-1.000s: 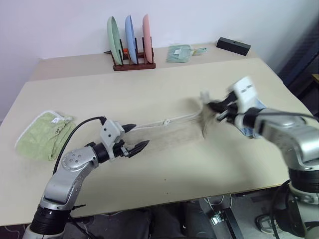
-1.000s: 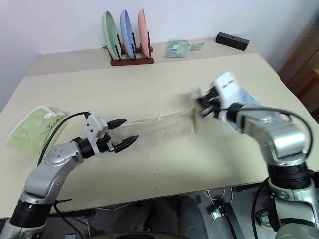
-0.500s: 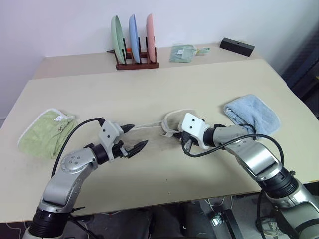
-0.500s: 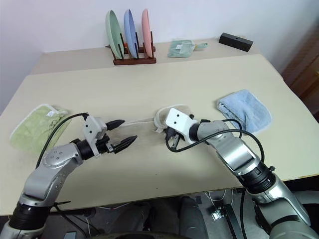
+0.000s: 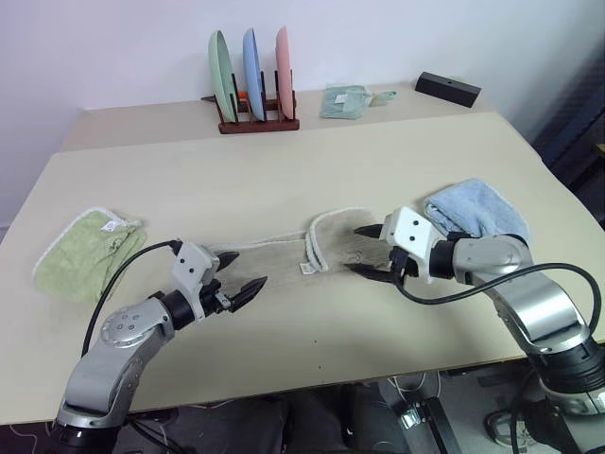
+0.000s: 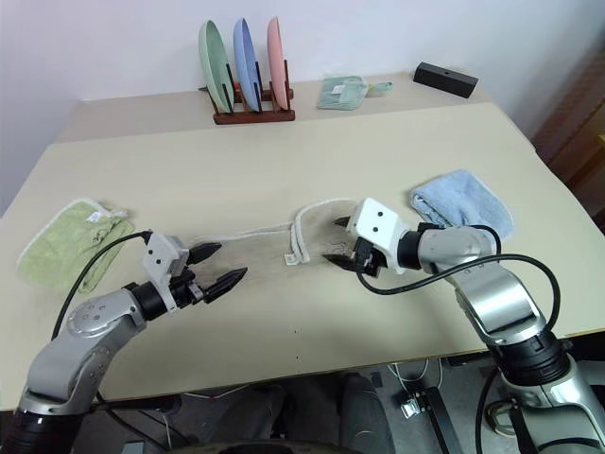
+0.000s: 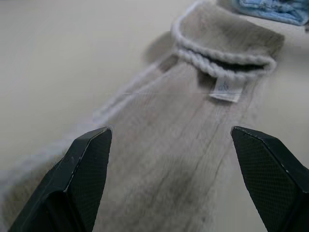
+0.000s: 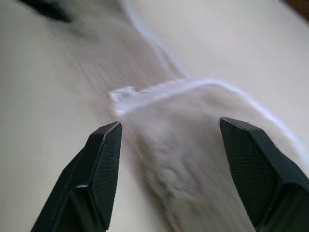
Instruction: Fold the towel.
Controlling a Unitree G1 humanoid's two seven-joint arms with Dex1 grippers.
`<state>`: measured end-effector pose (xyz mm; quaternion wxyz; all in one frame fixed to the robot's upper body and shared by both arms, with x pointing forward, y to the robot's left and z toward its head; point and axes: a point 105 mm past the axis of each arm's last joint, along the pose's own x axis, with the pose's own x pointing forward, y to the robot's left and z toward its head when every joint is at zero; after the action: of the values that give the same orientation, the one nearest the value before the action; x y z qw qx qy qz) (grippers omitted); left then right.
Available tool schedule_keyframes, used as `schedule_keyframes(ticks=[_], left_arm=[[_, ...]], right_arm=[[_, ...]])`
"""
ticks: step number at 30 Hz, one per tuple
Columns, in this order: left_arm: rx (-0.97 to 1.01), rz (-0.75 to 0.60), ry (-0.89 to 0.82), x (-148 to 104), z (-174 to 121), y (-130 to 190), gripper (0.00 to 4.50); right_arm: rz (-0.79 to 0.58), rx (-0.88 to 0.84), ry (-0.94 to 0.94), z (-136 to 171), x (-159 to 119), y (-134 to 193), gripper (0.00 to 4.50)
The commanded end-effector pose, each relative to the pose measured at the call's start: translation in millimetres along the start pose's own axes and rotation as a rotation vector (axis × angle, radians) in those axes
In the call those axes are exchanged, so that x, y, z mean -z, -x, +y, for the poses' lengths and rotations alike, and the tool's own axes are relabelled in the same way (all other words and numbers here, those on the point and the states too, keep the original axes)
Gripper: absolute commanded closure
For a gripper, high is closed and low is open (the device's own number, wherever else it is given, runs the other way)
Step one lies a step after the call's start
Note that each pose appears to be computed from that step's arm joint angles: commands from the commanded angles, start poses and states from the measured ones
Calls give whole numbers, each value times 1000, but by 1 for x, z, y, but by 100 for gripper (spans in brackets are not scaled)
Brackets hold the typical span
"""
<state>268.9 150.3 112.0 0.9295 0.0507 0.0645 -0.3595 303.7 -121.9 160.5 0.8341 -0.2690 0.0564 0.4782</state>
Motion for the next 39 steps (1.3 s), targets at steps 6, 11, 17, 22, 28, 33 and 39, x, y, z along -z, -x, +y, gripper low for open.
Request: schedule_keyframes(ticks=[6, 11, 17, 22, 28, 33, 39], left_arm=[[-23, -36, -10, -10, -3, 7, 45], [-36, -31, 5, -8, -5, 9, 45], [-67, -23, 40, -5, -8, 15, 45], [-91, -14, 70, -3, -12, 24, 45], [-136, -52, 297, -4, -22, 52, 0], [-153, -7, 559, 13, -53, 60, 0], [-319, -104, 869, 19, -44, 58, 0]], right_arm=[[-181, 133, -202, -32, -6, -31, 294], [-144, 112, -250, -19, 25, -58, 449], [-46, 91, -175, 2, 60, -72, 449], [-128, 120, -128, -10, 38, -65, 449], [-286, 92, -8, -29, -22, -37, 223], [-308, 55, 111, -30, -45, -32, 6], [-289, 43, 149, -25, -40, -37, 6]])
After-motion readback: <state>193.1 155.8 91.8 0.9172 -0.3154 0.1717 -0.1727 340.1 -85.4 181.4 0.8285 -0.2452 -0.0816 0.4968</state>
